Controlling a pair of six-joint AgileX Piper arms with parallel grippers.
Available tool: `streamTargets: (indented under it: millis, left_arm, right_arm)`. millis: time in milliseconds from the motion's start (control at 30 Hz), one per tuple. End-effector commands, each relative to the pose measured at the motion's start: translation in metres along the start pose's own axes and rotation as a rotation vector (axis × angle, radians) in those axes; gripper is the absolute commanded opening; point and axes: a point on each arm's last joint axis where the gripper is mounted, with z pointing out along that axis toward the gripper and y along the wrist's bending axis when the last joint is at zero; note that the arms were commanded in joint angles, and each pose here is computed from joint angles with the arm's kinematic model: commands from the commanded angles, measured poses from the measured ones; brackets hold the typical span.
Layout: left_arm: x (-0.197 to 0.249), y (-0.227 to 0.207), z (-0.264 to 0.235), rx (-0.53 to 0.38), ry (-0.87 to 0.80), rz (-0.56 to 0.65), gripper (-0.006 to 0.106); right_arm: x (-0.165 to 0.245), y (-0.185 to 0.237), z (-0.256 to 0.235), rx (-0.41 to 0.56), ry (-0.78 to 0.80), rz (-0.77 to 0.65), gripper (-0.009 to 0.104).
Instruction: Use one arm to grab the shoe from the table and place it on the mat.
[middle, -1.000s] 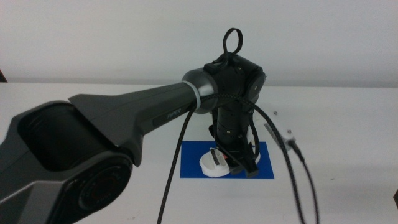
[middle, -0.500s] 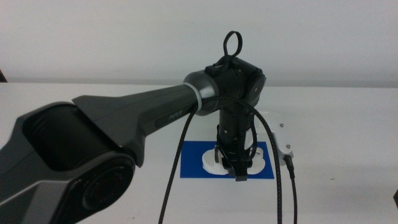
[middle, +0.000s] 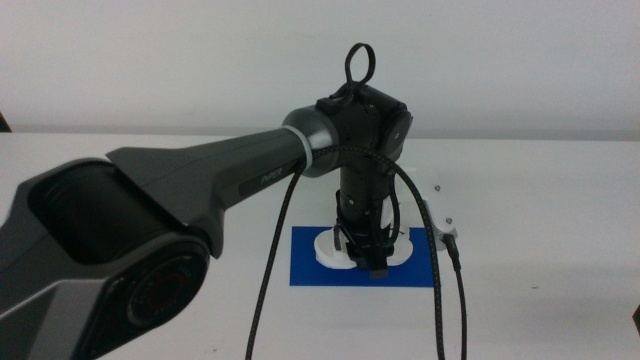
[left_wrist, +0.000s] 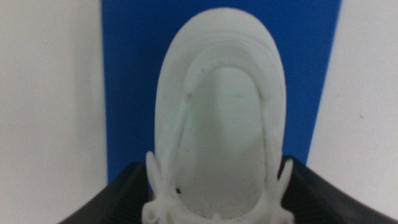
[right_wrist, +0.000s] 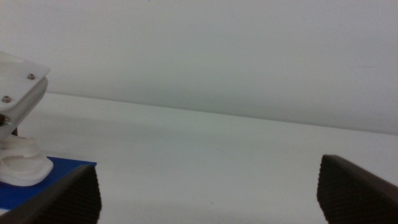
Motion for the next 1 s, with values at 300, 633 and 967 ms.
streamTargets:
  millis: [300,633,967]
  left_arm:
    - [-0.001,0.004,0.005,-0.006,-0.026,0.020,-0.001]
    - [-0.001,0.004,0.014,0.006,-0.013,0.028,-0.001]
    - [-0.001,0.004,0.023,0.014,-0.006,0.054,0.000]
  right_arm:
    - [0.012,0.002,0.000,0.001,-0.002,-0.002,0.093]
    - [0.012,0.002,0.000,0.001,-0.002,-0.002,0.093]
    - [0.012,0.002,0.000,0.001,-0.002,-0.002,0.093]
